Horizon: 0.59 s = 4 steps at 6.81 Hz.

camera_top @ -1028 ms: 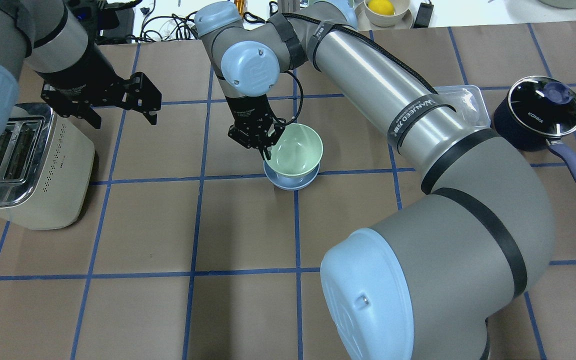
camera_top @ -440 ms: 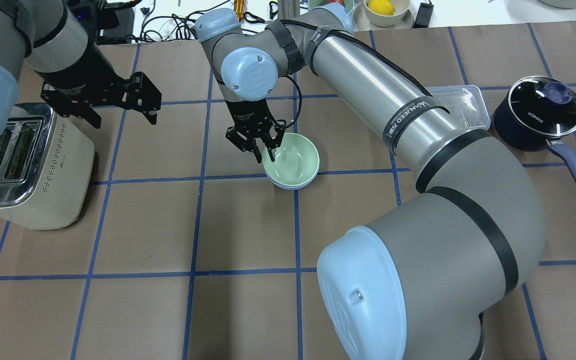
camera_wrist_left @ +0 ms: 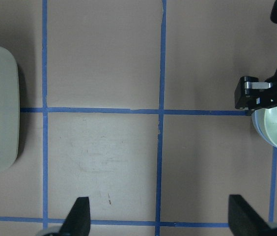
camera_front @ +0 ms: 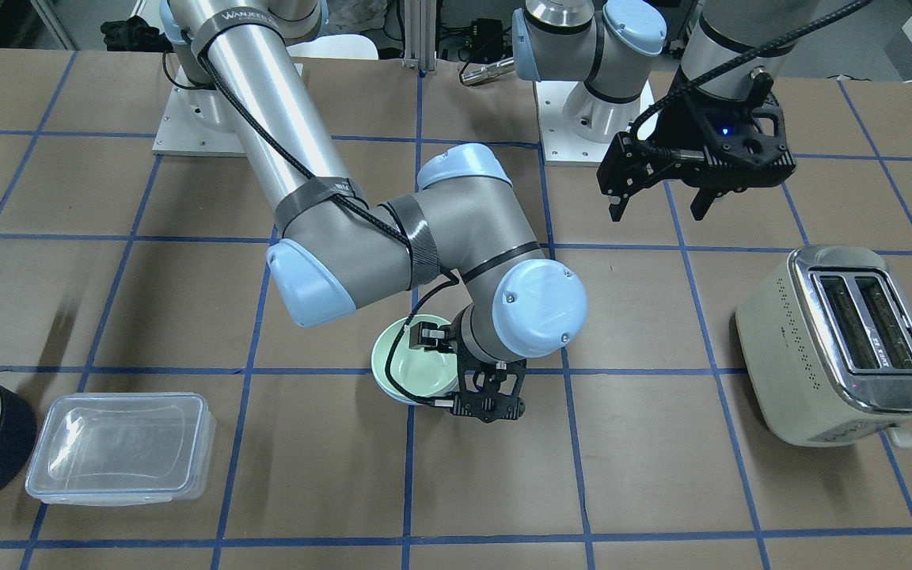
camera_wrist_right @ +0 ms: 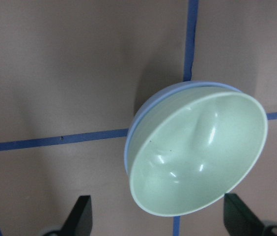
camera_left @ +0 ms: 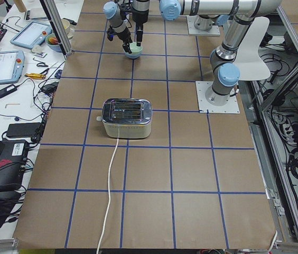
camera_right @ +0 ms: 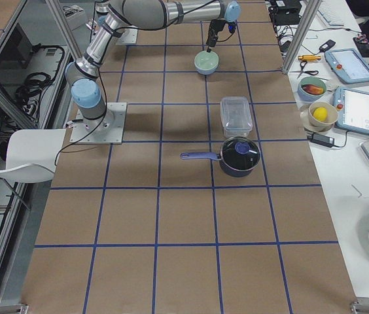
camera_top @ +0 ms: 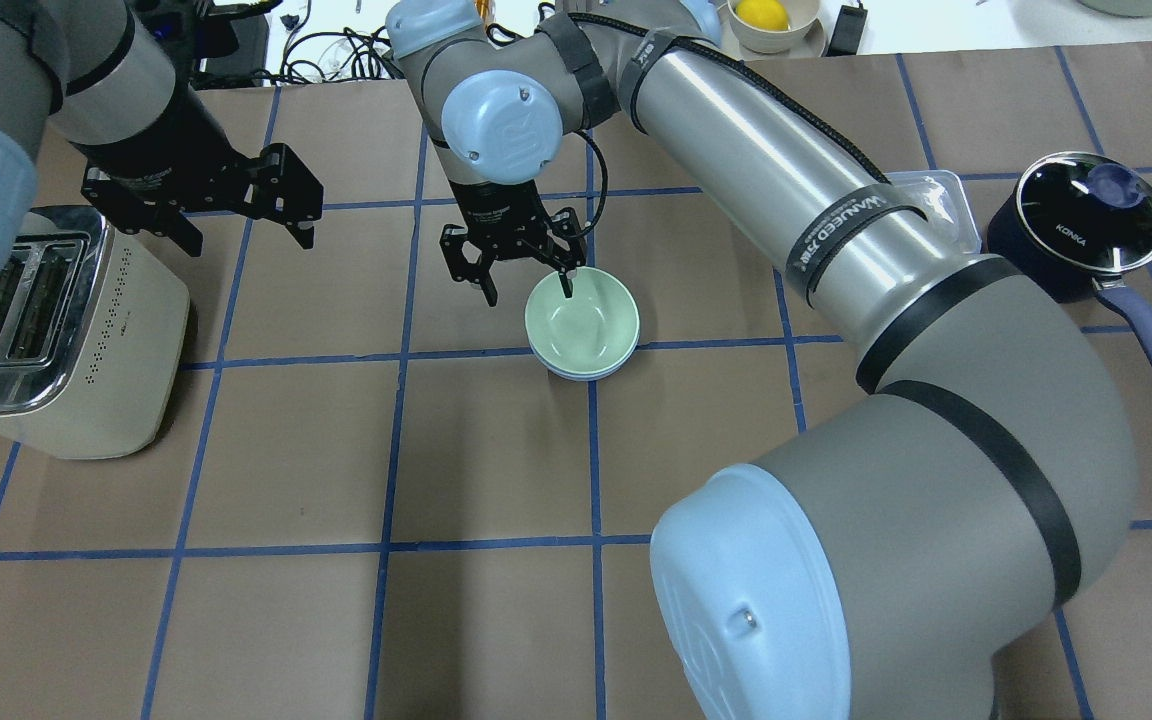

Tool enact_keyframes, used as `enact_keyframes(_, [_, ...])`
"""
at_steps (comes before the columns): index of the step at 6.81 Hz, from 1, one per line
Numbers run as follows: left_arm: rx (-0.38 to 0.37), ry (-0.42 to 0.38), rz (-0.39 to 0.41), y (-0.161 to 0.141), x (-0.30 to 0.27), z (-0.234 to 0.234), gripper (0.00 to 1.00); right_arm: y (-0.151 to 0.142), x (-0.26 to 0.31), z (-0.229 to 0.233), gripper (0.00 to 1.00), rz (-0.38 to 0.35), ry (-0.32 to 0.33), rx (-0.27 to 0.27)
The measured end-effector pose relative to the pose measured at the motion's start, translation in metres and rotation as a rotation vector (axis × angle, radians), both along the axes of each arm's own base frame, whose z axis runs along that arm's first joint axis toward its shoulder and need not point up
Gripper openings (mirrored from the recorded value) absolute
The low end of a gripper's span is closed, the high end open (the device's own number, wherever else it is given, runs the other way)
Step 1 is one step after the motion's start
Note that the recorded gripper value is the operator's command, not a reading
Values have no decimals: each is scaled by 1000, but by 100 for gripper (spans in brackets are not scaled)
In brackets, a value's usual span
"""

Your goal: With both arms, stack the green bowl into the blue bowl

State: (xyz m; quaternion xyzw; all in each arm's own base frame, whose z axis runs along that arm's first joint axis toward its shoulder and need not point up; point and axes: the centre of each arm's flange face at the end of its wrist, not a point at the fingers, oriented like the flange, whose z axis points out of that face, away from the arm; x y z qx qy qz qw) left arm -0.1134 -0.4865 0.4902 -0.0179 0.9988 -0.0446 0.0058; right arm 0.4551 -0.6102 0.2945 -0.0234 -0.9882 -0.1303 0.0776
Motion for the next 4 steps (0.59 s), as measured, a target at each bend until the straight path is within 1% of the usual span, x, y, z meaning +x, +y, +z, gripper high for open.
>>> enact_keyframes(2, [-1, 0, -1, -1, 0, -1, 100, 9, -40, 91, 89, 2, -43, -60])
enact_keyframes(3, [-2, 0, 0, -1, 0, -1, 100, 20, -69, 143, 87, 27, -68, -82])
enact_keyframes(4, [-3, 0, -1, -1, 0, -1, 100, 33, -98, 184, 85, 47, -84, -95])
